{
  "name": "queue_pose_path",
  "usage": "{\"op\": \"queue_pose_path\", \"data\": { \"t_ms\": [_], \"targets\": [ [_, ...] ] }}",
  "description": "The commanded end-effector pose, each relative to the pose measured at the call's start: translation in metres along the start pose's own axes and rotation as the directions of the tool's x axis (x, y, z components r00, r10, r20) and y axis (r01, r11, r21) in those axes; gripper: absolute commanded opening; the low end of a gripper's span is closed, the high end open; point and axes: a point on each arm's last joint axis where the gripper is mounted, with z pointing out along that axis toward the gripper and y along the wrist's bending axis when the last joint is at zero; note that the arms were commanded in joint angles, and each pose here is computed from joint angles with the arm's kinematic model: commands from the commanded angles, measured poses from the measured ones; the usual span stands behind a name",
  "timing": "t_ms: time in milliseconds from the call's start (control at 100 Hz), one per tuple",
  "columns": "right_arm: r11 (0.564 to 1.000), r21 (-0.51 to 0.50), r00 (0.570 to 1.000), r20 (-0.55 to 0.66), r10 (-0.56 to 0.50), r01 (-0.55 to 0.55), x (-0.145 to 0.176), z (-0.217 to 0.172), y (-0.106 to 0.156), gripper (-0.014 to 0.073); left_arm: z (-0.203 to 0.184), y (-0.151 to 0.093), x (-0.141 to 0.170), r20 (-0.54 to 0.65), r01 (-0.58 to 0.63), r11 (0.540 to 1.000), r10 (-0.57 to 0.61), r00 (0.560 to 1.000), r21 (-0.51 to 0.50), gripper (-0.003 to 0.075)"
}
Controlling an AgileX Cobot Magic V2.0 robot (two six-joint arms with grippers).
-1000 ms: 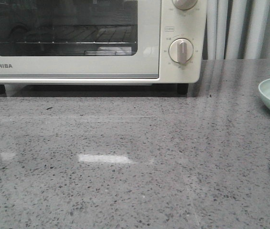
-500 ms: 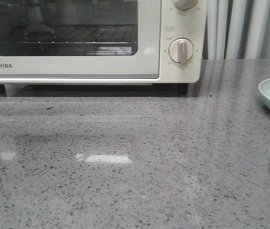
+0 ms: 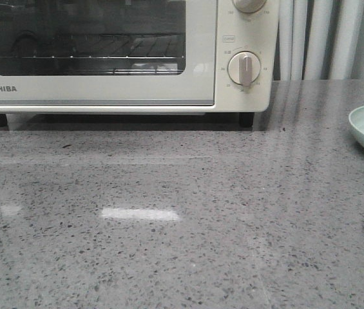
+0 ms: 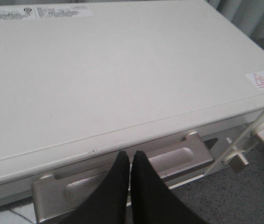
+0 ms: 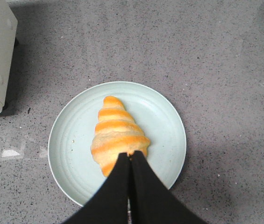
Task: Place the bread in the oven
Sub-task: 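Pull the oven door handle down and open with the left gripper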
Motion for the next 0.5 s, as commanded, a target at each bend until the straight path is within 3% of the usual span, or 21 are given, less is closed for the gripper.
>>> {"op": "queue_pose_path", "data": {
  "t_ms": [0, 240, 490],
  "targets": [
    [1.000, -0.002, 0.997, 0.078, -0.008, 0.008, -0.011, -0.006, 0.000, -0.0076, -0.008, 0.001, -0.017, 0.097, 0.012, 1.000, -0.013, 0.995, 0.006, -0.0021],
    [1.000, -0.002, 0.997, 0.072, -0.009, 0.009, -0.010, -0.006, 0.000, -0.0076, 0.013, 0.003, -0.013, 0.066, 0.014, 1.000, -0.014, 0.998, -0.002, -0.0021],
    [1.000, -0.004, 0.998, 0.069, -0.010, 0.010, -0.010, -0.006, 0.000, -0.0076, 0.028, 0.004, 0.001, -0.074, 0.016, 1.000, -0.017, 0.997, -0.012, -0.0021]
  ]
}}
